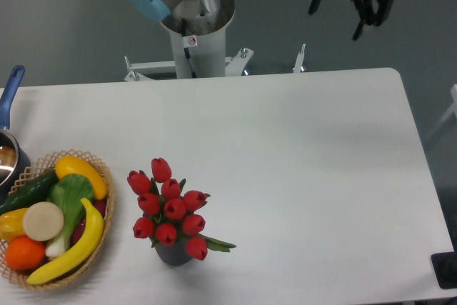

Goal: Pick up the flowers from the vase

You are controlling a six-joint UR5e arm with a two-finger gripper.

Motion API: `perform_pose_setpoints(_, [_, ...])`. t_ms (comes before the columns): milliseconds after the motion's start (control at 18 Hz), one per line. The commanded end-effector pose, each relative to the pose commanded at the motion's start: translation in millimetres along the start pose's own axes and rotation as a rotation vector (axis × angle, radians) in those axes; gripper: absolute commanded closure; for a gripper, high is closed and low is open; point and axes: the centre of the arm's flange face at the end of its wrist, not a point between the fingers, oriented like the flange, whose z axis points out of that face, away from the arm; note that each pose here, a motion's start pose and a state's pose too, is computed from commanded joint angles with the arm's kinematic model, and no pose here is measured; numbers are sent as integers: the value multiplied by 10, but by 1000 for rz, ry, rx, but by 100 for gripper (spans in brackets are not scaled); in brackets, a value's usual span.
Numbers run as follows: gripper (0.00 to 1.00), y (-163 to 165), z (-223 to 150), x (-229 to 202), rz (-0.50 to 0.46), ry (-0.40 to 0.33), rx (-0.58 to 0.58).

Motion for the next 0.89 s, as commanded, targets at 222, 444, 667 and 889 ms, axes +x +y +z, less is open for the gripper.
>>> perform_pose_setpoints(222, [0,-5,-28,-28,-1,-22,0])
perform_pose_setpoints(444, [0,-26,-29,-35,2,-37,5])
perform_pose_setpoints(667, [0,-38,-10,-49,-86,-46,30])
perform_pose_setpoints(889, [0,-126,114,-61,-244,-75,156])
